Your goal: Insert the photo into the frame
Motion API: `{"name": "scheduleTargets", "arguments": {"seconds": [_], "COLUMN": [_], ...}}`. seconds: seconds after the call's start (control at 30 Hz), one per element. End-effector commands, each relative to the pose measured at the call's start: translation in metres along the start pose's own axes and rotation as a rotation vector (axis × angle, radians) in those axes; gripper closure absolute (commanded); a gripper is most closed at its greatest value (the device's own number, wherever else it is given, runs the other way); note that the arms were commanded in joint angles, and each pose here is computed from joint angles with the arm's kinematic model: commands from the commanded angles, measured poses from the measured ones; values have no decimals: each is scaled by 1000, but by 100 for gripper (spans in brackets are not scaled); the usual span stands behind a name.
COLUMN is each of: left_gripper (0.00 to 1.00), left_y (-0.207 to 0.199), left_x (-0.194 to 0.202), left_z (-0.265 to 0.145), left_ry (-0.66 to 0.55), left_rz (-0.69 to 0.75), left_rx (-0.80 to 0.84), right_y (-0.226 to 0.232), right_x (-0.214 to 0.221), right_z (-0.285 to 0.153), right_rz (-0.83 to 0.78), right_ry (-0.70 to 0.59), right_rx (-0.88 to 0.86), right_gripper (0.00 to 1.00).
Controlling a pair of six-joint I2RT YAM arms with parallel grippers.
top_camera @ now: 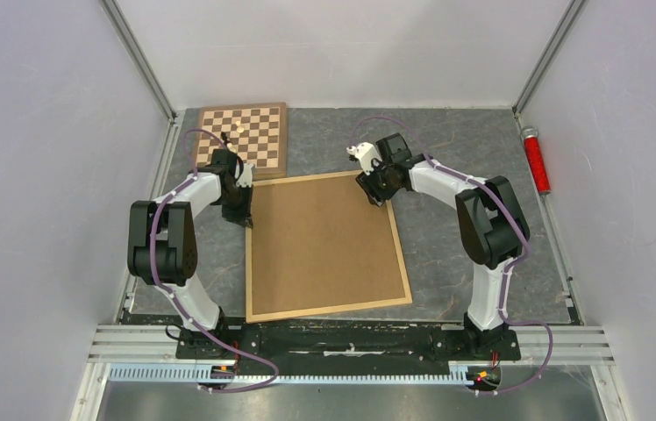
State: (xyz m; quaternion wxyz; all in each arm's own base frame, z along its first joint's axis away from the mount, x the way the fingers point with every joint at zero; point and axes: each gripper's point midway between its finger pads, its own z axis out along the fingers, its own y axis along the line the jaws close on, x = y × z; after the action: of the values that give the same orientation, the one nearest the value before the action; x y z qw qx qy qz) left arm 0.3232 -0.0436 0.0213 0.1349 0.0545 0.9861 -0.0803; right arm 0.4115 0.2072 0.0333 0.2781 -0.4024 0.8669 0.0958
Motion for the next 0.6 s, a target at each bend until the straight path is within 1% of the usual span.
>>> {"name": "scheduleTargets", "arguments": {"seconds": [0.0,0.1,0.27,0.57], "left_gripper": [98,98,98,98], "left_y": [-19,-19,-19,-20], "left_x": [25,25,22,22], "left_z": [14,13,13,9], "left_ry": [77,75,70,61], "left_rz": [66,67,65,67], "left_rx": [87,87,88,89], "right_y": [13,27,48,75], "right_x": [41,69,112,146], "right_z": [14,16,19,13], "right_rz": [27,43,61,78], "right_ry": [104,173,327,475], "right_rx": [-43,-82,-176,-330], "right_gripper": [53,53,53,53]}}
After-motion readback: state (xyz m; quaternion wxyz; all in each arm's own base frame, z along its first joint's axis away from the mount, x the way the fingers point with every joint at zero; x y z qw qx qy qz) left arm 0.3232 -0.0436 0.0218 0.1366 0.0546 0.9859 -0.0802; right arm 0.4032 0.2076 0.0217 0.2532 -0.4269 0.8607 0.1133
